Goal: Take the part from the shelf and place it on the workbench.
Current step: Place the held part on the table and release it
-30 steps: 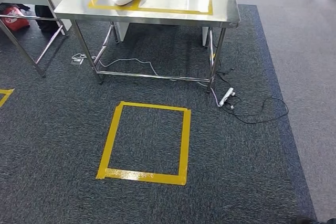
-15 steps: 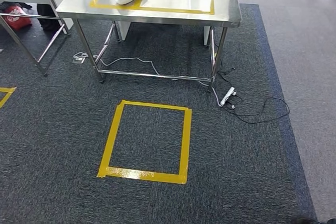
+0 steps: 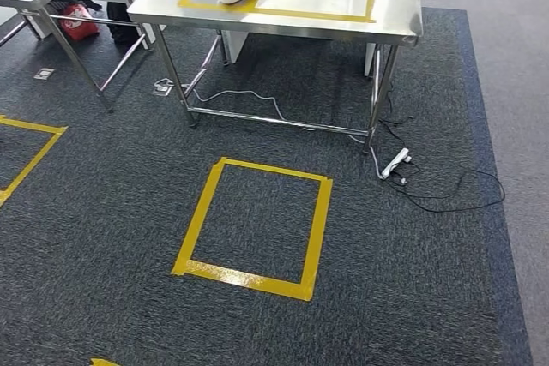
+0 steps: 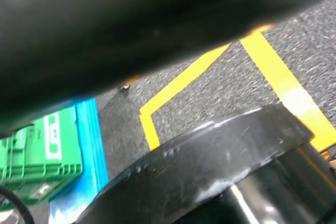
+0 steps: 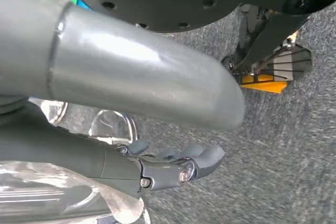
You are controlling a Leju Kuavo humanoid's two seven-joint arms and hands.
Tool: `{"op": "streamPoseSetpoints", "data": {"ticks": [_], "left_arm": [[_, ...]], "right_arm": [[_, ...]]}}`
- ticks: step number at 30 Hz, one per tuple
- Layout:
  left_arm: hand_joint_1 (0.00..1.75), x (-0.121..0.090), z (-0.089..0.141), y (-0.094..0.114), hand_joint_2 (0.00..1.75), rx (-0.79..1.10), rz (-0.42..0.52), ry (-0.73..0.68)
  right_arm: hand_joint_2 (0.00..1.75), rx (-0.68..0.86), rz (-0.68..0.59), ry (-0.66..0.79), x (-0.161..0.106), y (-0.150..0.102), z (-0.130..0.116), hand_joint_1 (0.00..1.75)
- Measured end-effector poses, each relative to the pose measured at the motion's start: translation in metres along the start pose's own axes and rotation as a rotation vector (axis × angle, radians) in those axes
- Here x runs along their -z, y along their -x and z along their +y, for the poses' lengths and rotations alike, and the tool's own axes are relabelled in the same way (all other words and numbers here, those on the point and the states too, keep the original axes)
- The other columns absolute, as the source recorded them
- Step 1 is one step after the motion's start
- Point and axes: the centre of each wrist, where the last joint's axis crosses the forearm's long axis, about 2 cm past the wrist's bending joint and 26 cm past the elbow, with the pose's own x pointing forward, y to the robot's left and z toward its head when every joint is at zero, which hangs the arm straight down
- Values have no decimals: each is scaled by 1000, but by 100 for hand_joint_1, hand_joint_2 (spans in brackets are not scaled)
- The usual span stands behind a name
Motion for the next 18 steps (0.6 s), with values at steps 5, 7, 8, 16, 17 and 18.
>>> {"op": "streamPoseSetpoints", "data": {"ticks": [5, 7, 8, 16, 17, 18], "left_arm": [[0, 0, 0, 0, 0, -4, 3, 0], [0, 0, 0, 1, 0, -5, 6, 1], [0, 0, 0, 1, 0, -5, 6, 1], [0, 0, -1, -1, 0, -7, 6, 2], [0, 0, -1, -2, 0, -8, 4, 2], [0, 0, 0, -3, 0, -9, 3, 2]], "right_arm": [[0, -2, 1, 6, 0, 2, 0, 0], [0, -4, -2, 9, 0, 1, 0, 0], [0, -8, -4, 11, 0, 0, 0, 0], [0, -54, -21, 20, 0, -3, 0, 0], [0, -56, -20, 21, 0, -3, 0, 0], [0, -57, -18, 21, 0, -2, 0, 0]]}}
